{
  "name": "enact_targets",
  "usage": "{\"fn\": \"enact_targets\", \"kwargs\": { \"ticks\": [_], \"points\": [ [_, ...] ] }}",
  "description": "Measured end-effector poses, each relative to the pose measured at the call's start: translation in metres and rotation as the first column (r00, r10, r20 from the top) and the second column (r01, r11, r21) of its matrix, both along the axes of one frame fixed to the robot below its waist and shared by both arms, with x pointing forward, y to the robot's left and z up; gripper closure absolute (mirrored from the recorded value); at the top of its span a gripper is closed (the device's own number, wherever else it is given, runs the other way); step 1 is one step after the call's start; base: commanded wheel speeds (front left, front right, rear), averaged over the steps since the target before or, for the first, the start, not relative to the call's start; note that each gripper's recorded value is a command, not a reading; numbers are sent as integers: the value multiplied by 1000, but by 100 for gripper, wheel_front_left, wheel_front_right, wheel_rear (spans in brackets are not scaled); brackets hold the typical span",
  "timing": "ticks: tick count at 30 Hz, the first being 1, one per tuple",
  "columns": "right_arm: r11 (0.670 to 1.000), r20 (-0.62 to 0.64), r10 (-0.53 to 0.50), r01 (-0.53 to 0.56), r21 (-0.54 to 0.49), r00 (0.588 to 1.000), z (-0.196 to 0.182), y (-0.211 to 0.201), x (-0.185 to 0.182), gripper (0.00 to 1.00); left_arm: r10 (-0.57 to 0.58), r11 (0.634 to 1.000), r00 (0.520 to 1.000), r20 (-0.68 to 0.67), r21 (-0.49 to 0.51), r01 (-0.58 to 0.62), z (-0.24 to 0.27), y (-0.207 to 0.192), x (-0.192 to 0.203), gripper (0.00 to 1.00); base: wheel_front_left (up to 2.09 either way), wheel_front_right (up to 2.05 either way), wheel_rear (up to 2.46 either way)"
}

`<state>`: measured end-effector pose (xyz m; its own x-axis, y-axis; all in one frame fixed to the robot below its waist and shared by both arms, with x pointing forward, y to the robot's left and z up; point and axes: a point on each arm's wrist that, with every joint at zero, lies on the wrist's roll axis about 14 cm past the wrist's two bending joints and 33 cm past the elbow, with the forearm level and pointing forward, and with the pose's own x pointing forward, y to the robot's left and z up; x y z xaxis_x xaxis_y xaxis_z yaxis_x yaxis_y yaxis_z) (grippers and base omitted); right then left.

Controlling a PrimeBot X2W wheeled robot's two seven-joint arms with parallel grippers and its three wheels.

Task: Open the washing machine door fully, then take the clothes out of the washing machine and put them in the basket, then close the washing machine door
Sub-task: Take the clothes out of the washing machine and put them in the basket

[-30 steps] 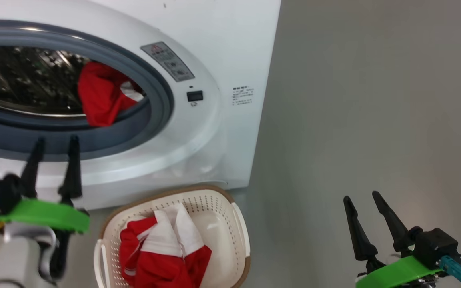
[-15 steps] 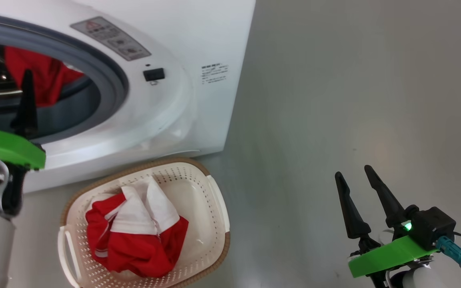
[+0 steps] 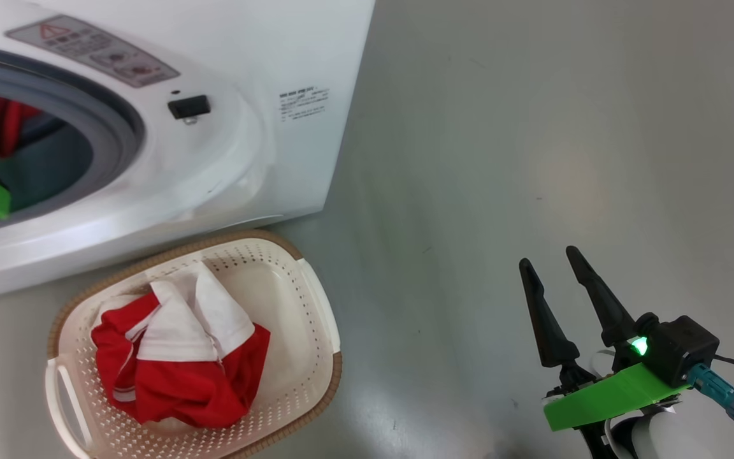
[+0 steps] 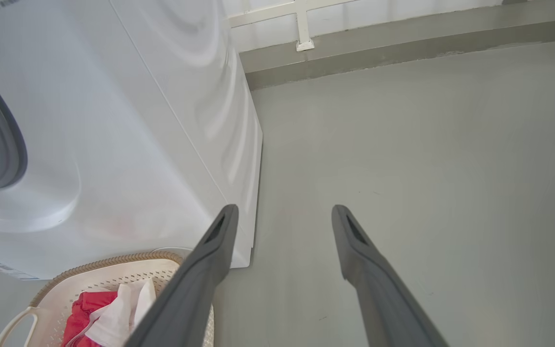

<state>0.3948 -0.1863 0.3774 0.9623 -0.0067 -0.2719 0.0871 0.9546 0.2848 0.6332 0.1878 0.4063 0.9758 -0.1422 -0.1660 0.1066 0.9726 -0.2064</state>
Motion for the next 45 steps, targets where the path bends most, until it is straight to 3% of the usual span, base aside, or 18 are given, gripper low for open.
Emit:
{"fn": "enact_targets", "kwargs": {
  "ticks": [15,16,17,18,19,20,21,22,23,32,39,45],
  "points": [
    [1000,-29,-20,20,4,999,-8,-5,-4,0,-12,1000,995,-99,-11,11,-36,-8,6,0,0,0,0],
    [1000,-28,-20,20,4,999,-8,-5,-4,0,-14,1000,994,-106,-11,13,-37,-9,5,4,0,0,0],
    [1000,-27,-20,20,4,999,-8,-5,-4,0,-16,1000,994,-112,-13,15,-39,-9,4,15,0,0,0],
    [1000,-26,-21,21,4,999,-8,-5,-4,0,-21,1000,993,-115,-12,19,-39,-10,5,36,0,0,0],
    [1000,-25,-21,21,3,999,-7,-5,-4,0,-23,1000,993,-115,-13,21,-38,-11,5,50,0,0,0],
    [1000,-25,-21,21,3,999,-7,-5,-4,0,-23,1000,993,-117,-15,21,-38,-11,5,55,0,0,0],
    [1000,-23,-21,21,3,1000,-7,-5,-4,0,-24,1000,993,-120,-14,23,-39,-11,5,69,0,0,0],
    [1000,-23,-21,21,3,1000,-6,-5,-4,0,-26,1000,992,-124,-11,25,-40,-11,5,93,0,0,0],
    [1000,-22,-21,21,3,1000,-6,-5,-4,0,-27,1000,991,-130,-11,26,-41,-11,4,100,0,0,0],
    [1000,-10,-19,19,3,1000,-3,-5,0,0,-25,999,993,-119,-28,22,-34,-10,7,100,0,0,0],
    [1000,22,-13,13,6,1000,5,-4,6,0,17,996,1000,-18,-87,-19,5,-1,15,100,0,0,0],
    [1000,52,-6,5,7,999,15,-2,8,0,76,988,996,48,-136,-69,26,11,-6,100,0,0,0]
  ]
}}
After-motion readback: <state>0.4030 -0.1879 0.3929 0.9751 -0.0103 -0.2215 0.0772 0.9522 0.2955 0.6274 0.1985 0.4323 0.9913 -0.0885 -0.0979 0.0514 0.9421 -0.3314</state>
